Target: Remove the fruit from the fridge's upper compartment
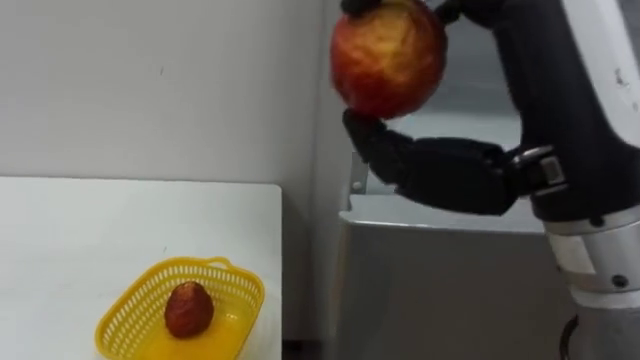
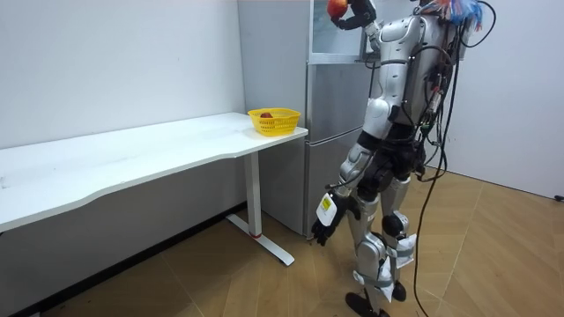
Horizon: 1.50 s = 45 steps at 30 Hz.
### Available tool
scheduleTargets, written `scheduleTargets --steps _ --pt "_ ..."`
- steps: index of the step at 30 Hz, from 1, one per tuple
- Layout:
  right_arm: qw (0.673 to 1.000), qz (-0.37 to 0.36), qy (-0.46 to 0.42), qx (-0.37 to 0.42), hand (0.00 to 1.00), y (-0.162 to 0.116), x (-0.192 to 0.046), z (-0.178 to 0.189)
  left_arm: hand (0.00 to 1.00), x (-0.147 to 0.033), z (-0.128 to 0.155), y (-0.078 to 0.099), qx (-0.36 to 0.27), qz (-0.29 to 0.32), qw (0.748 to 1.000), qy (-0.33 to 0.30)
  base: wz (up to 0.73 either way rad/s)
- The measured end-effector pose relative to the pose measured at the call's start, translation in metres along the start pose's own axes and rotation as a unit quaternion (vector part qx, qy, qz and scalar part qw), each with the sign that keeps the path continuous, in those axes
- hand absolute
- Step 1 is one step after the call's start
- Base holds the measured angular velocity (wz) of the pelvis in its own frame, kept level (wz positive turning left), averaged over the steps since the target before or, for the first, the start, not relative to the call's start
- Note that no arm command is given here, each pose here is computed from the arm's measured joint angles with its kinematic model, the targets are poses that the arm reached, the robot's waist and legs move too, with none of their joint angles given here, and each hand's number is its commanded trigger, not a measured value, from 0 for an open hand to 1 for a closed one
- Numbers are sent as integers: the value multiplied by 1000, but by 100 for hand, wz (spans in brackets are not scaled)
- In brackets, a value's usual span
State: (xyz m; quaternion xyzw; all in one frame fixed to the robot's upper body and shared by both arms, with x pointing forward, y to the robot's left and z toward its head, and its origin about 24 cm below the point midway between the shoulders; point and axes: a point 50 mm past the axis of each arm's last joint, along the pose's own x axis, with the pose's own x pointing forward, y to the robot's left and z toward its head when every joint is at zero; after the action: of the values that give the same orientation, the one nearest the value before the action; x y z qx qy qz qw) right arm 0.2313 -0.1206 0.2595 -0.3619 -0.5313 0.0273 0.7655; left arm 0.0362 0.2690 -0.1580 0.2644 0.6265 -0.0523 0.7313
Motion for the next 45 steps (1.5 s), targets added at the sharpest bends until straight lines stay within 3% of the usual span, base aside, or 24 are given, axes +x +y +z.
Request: scheduleTargets --steps 10,17,24,32,45 --pt "996 88 -19 -2 100 33 -4 7 0 2 5 4 16 -3 1000 0 11" --pt "987 154 28 -40 100 58 -16 -16 0 2 6 7 17 -2 1000 -2 17" --pt "969 231 86 -18 100 95 -36 -34 0 2 13 13 37 0 999 -9 4" --pt "953 270 138 -26 100 109 -54 -56 0 2 14 21 51 16 999 -10 0" --pt "922 335 190 -34 100 135 -79 -71 0 1 16 17 70 -4 997 -14 5"
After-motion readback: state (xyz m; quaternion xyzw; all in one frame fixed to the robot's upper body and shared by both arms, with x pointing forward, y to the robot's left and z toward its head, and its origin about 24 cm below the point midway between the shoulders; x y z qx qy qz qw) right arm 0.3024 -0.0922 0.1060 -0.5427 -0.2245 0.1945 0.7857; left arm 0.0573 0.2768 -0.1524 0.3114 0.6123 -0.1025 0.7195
